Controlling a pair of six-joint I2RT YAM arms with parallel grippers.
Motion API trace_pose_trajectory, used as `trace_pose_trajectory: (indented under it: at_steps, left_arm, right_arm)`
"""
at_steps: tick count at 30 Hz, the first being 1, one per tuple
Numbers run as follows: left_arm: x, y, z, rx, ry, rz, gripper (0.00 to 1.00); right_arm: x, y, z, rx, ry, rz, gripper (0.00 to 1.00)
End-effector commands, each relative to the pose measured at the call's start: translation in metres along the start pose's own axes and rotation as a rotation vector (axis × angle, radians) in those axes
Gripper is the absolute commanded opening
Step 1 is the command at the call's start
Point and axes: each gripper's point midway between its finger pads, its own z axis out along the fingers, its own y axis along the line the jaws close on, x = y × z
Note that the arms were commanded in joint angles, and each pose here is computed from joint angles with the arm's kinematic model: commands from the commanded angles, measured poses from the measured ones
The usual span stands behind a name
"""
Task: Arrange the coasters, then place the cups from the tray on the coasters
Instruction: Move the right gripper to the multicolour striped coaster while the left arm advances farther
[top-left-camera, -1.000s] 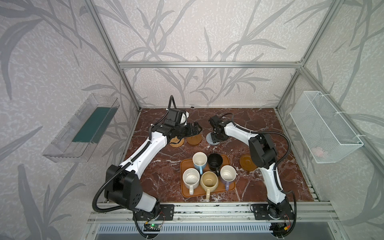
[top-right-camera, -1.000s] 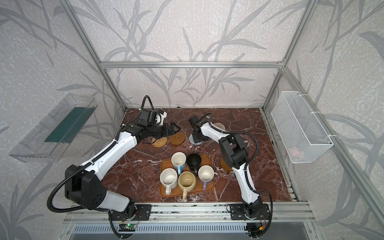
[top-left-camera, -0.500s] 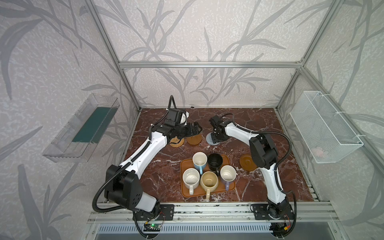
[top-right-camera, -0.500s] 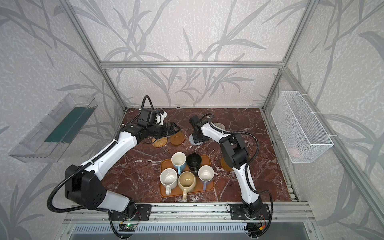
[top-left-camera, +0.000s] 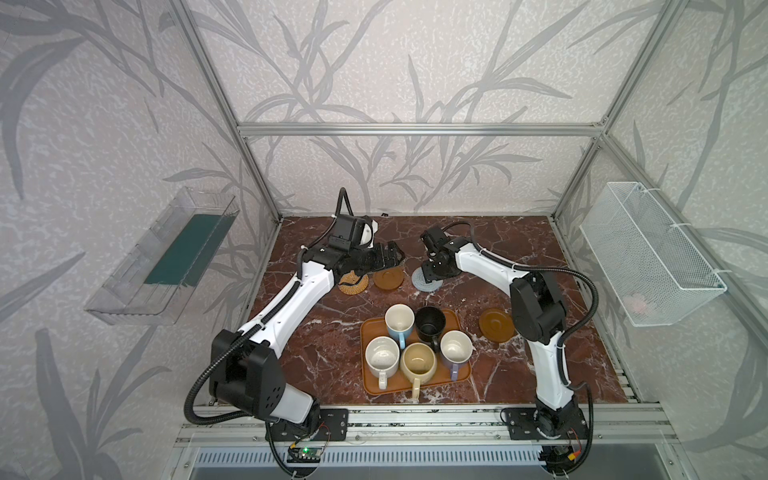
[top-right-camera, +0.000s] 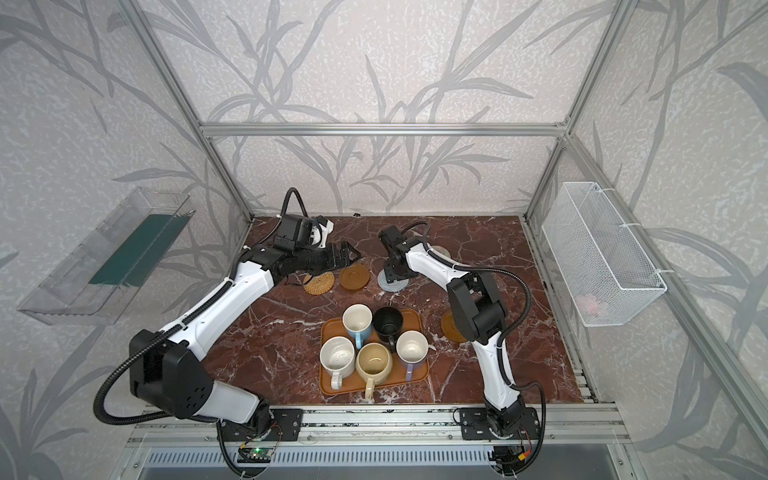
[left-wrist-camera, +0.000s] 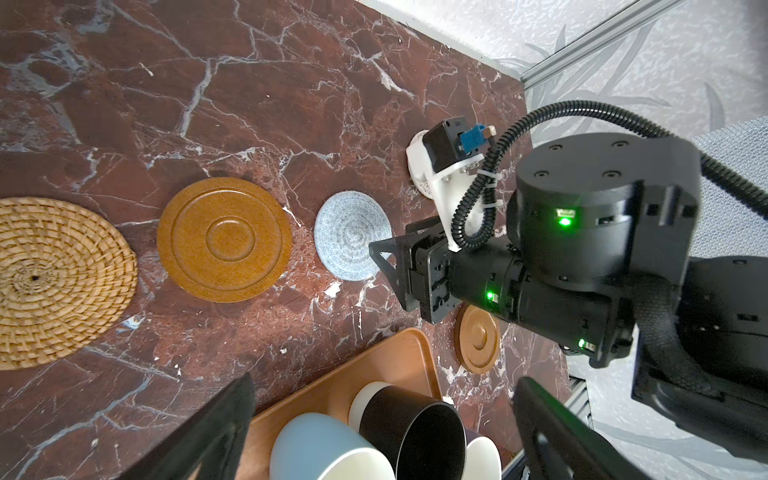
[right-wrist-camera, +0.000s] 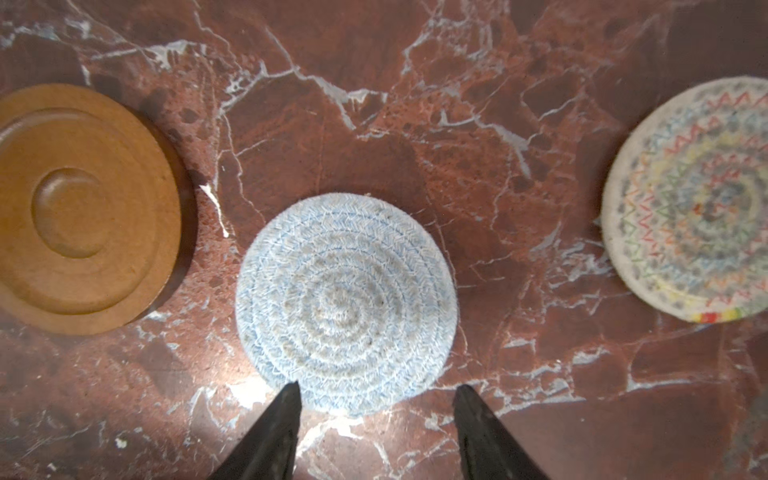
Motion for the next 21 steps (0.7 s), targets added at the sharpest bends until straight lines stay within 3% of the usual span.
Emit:
trace_pose_trajectory:
  at_steps: [1, 5, 21]
  left_arm:
    - [-0.005, -0.005, 0.000, -0.017, 0.004, 0.026, 0.99]
    - [-0.005, -0.010, 0.008, -0.045, 0.025, 0.063, 0.99]
    - [-0.013, -0.042, 0.046, -0.012, 0.086, 0.132, 0.99]
  right_arm:
    - [-0.009, -0.001, -0.024, -0.025, -0.050, 0.015, 0.65]
    - [-0.015, -0.010, -0.031, -0.043, -0.066, 0.035, 1.00]
    - [-0.014, -0.129, -0.008, 0.027, 0.008, 0.198, 1.00]
